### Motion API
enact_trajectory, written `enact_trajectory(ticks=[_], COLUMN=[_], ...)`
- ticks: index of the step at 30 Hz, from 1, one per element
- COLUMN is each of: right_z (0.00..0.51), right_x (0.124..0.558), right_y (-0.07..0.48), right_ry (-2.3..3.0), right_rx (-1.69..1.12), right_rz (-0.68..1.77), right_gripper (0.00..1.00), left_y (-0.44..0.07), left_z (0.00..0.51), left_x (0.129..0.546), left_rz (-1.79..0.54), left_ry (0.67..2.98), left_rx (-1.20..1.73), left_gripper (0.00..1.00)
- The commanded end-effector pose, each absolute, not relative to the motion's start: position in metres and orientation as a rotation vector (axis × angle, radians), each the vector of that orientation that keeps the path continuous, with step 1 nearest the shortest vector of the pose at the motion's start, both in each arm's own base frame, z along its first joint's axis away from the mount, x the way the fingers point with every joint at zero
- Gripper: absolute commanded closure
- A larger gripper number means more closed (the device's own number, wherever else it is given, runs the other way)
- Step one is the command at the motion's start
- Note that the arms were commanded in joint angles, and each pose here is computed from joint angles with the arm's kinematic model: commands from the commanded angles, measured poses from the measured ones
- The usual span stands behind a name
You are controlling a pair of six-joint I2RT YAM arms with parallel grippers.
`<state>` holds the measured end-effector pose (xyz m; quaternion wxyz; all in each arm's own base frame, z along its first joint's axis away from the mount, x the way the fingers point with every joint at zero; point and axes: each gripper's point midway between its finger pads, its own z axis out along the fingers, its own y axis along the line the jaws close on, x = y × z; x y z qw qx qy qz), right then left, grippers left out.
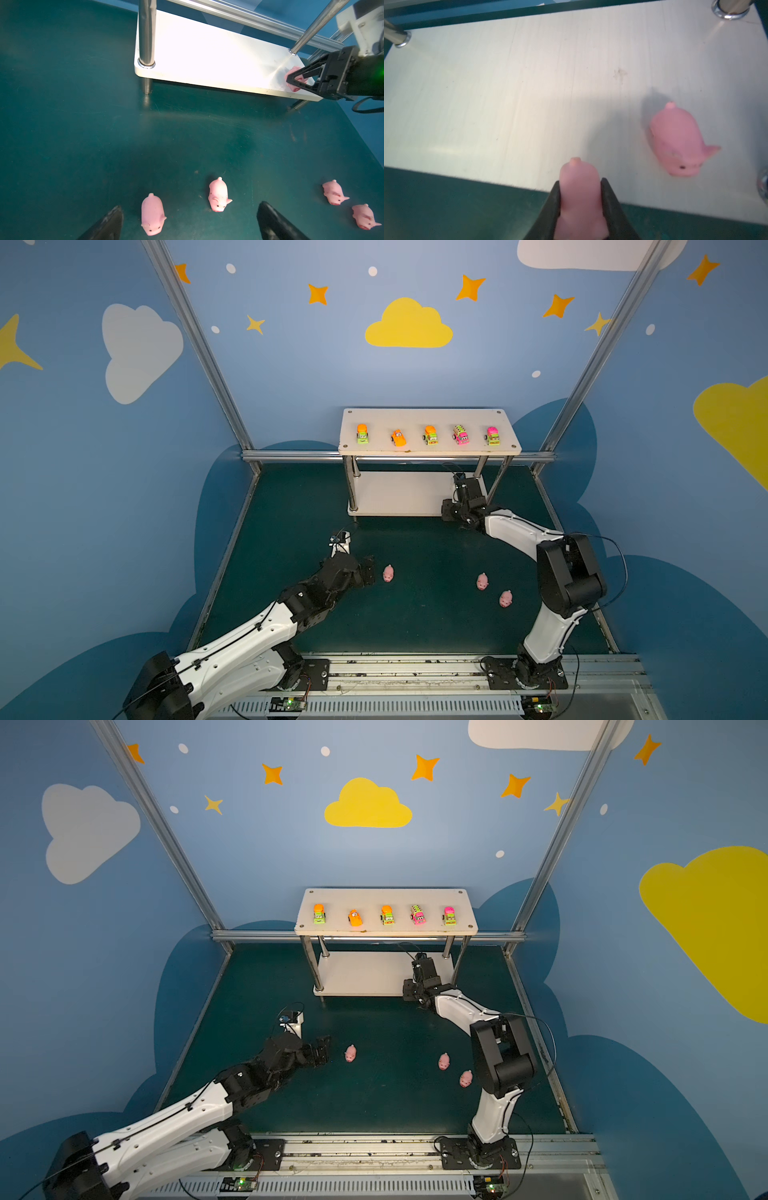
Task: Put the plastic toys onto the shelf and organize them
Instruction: 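Carry the second pig with the right gripper to the lower shelf, then set the second pig beside the first and open the right gripper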
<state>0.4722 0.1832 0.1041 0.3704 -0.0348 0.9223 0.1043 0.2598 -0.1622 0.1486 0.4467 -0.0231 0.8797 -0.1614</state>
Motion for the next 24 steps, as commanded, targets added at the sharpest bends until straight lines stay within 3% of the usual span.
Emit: enact_trajectory(ticks=[1,9,19,24], right_z=[0.104,0.096,0.104,0.119], right_x=[0.486,0.507,0.504,0.489], right_y=[0.185,0.180,0.181,0.184], right_ry=[2.373,2.384,2.389,2.370], right_rx=[-0.099,-0.085,-0.087,-0.102], right_rz=[0.280,0.249,0.265,0.312], right_gripper=[0.71,0.68,0.49,0.33], left_y=[-0.163,-0.150,-0.145,-0.143], left_z=[0.162,0.155,0.157,0.159], left_x=[0.265,0.267,0.270,0.265], left_rz=[-0.416,-0.403,-0.416,-0.438], left_ry=[2.145,2.153,2.156,2.143], left_rx=[-0.048,-0.081,-0.102,-0.109], left_gripper=[0.00,0.00,0.00,0.00])
